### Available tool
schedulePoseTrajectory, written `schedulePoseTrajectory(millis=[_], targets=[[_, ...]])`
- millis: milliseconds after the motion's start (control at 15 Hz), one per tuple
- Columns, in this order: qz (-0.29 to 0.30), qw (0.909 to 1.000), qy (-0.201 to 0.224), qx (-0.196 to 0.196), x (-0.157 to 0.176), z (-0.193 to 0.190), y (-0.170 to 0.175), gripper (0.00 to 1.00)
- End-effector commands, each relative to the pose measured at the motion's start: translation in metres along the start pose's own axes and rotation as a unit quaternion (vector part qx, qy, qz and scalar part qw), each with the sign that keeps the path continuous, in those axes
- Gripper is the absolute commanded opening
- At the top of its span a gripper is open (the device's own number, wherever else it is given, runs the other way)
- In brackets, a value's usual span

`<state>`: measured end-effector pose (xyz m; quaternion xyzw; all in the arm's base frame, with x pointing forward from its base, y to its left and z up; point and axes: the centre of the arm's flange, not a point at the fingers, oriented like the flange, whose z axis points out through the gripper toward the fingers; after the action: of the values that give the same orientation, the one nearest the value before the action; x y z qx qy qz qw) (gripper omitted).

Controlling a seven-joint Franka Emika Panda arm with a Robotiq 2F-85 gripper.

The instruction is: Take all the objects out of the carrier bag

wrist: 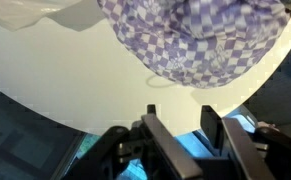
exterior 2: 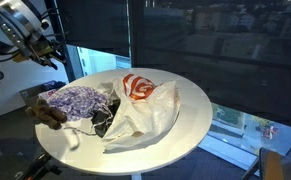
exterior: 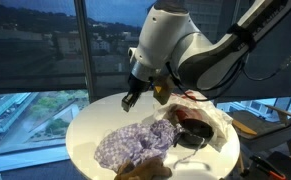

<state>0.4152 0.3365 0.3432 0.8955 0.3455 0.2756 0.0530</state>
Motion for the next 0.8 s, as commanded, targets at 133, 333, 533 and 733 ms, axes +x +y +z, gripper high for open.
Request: schedulePoseTrajectory(millis=[133, 333, 533, 733], targets=[[0.006, 0.9956, -0.083, -0.042, -0.036, 0.009, 0.033, 0.97], [0.028, 0.9858, -0.149, -0.072, -0.086, 0.01, 0.068, 1.0], [0.06, 0.9744, -0.2, -0.083, -0.133, 0.013, 0.106, 1.0], [0.097, 0.9607, -0.25, -0.072, -0.178, 0.026, 0.136, 1.0]])
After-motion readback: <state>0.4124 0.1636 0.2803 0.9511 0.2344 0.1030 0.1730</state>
